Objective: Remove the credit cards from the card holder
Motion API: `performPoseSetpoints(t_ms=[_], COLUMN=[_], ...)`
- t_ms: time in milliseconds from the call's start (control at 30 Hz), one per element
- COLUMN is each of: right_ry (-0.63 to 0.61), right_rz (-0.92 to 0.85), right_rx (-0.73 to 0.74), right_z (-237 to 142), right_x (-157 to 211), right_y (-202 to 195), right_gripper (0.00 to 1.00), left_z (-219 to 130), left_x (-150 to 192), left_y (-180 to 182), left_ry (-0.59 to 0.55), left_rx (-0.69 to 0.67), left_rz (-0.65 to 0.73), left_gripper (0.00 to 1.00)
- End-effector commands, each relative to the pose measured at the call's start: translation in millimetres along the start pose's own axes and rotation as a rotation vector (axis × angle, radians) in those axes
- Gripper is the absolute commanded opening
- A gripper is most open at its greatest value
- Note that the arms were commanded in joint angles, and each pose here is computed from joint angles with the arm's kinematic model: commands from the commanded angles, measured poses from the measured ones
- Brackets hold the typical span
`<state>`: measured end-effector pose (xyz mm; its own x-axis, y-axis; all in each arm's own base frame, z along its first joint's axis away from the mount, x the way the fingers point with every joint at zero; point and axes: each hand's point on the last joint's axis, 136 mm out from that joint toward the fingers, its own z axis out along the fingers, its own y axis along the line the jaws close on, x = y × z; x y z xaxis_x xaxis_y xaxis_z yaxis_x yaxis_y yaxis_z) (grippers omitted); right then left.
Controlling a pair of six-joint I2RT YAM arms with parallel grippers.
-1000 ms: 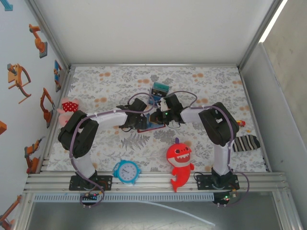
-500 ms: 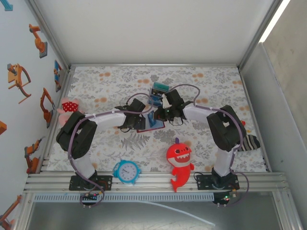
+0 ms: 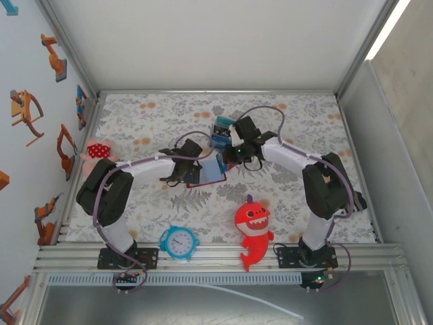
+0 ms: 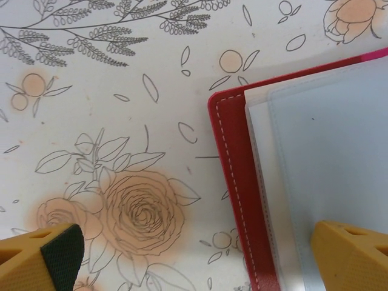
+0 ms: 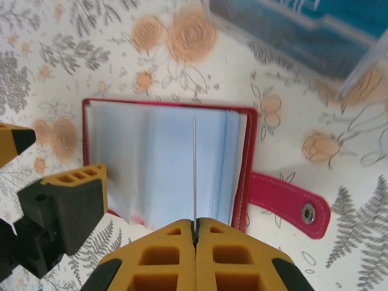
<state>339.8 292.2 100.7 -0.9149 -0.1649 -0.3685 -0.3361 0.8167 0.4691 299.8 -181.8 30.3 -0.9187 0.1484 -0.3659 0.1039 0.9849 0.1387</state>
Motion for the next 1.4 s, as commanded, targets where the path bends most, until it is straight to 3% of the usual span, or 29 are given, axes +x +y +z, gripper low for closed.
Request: performPoseSetpoints(t_ms=[0,267,600,1367], right_ry=[-0.012,-0.013,0.005,0.039], right_rz=[-0.140,-0.440,-0.735,-0.980], right_rx=[0.048,0.137,0.189,0.189], right_z=[-21.0,-34.2,-17.3,13.2], right_x=[-15.9,-59.5,-95.7,-106.6], right_y=[4.5,11.4,5.0,-17.9], right_gripper=[0.00,0.00,0.00,0.00], left_z=[-25.8,-49.0,-40.1,-32.5], left_x=[-14.1,-19.7,3.2,12.8], left_y=[7.4,9.6,8.2,5.7], left_ry=[-0.050,-0.112,-0.075,-0.046], left_rx=[0.005,0.068,0.107,0.118], left_rz=[0.009,-0.053,-0.106,-0.119], left_gripper=[0.97,0.97,0.97,0.97])
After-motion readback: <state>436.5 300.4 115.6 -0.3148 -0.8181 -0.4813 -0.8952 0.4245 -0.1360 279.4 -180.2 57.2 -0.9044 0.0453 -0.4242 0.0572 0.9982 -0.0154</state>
